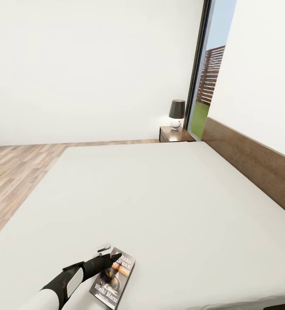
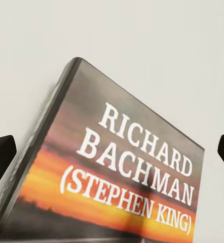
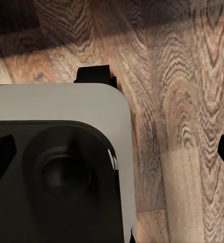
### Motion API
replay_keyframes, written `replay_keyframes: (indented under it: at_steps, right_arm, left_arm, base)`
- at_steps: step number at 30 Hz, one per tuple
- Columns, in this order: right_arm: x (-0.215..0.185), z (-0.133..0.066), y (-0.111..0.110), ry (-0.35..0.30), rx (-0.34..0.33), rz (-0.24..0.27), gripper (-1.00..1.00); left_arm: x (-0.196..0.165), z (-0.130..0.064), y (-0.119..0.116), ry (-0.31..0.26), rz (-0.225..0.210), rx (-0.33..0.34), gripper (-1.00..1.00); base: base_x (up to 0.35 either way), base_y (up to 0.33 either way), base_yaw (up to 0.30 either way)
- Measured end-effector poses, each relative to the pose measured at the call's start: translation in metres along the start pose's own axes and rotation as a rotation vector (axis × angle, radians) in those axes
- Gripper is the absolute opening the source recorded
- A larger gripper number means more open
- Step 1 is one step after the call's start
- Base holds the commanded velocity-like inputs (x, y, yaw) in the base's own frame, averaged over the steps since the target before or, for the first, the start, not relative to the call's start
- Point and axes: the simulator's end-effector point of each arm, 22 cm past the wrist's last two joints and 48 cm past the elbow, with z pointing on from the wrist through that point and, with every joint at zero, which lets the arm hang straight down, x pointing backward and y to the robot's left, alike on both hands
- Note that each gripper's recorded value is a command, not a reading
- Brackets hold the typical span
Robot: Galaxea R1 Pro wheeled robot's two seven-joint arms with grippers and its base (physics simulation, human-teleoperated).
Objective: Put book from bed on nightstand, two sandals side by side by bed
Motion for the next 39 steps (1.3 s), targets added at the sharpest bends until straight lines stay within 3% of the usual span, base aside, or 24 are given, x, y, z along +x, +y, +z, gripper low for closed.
replay_keyframes:
  at_steps: [39]
  right_arm:
    - [-0.0001, 0.0000, -0.0003, 0.000, 0.001, 0.001, 1.00]
  left_arm:
    - [-0.0007, 0.0000, -0.0004, -0.001, 0.001, 0.002, 1.00]
  base:
    - [-0.010, 0.000, -0.002]
